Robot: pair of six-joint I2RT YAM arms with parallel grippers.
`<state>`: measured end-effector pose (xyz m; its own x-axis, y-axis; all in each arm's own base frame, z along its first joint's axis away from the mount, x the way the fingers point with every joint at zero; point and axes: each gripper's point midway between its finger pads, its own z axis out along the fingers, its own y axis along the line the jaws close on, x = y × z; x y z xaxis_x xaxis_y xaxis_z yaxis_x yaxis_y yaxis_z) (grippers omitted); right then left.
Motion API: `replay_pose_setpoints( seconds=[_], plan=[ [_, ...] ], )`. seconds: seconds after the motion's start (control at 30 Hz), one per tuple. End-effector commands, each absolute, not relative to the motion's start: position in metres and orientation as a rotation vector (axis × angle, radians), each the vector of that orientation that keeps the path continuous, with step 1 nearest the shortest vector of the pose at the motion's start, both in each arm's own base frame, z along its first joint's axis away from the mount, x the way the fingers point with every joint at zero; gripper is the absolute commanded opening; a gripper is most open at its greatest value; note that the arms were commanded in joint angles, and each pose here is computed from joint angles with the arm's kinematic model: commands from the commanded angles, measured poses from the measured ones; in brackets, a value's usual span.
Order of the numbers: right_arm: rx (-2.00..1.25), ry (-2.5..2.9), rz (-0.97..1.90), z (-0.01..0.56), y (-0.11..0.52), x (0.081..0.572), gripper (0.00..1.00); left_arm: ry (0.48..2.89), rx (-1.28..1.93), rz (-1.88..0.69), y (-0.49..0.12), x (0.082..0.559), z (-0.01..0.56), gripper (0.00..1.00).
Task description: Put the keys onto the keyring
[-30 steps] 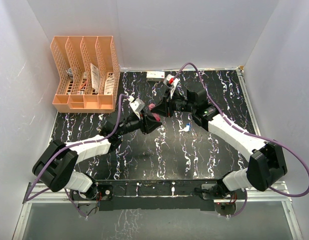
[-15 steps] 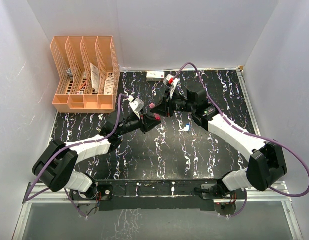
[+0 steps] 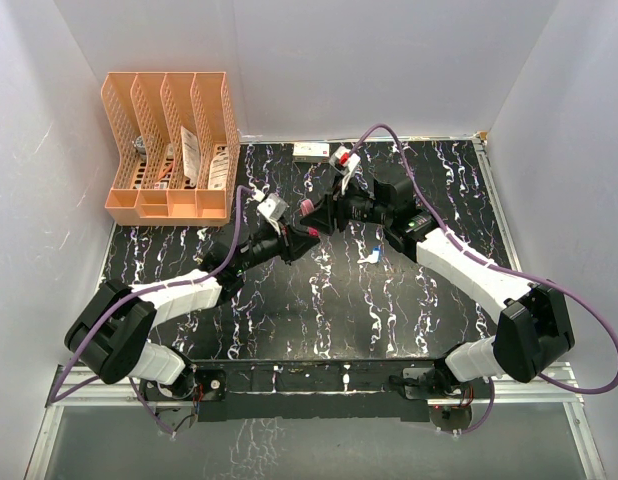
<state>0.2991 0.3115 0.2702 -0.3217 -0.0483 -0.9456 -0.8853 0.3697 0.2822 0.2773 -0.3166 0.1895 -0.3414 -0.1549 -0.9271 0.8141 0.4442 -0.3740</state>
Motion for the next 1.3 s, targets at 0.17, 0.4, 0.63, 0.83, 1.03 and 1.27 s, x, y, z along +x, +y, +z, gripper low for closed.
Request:
replay_pose_setpoints(
  seconds=[0.17,0.4,0.63,0.83,1.03,1.27],
  plan=[
    [-0.45,1.652,0.858,0.309,0.265,0.354,0.59,1.729,0.259,-0.887,-0.284,0.321,0.21,0.0],
    [-0.302,1.778,0.706,0.281,0.233,0.367,0.6,1.815,0.06,-0.751,-0.26,0.338,0.22,0.0],
    [-0.221,1.878,0.6,0.247,0.211,0.362,0.6,1.898,-0.09,-0.629,-0.248,0.345,0.223,0.0],
    [-0.164,1.969,0.522,0.226,0.197,0.361,0.6,1.985,-0.192,-0.478,-0.246,0.349,0.214,0.0],
    [-0.159,1.982,0.485,0.224,0.192,0.362,0.6,2.016,-0.217,-0.457,-0.253,0.348,0.209,0.0],
    [-0.151,1.991,0.46,0.221,0.188,0.363,0.6,2.014,-0.202,-0.459,-0.256,0.348,0.208,0.0]
  ],
)
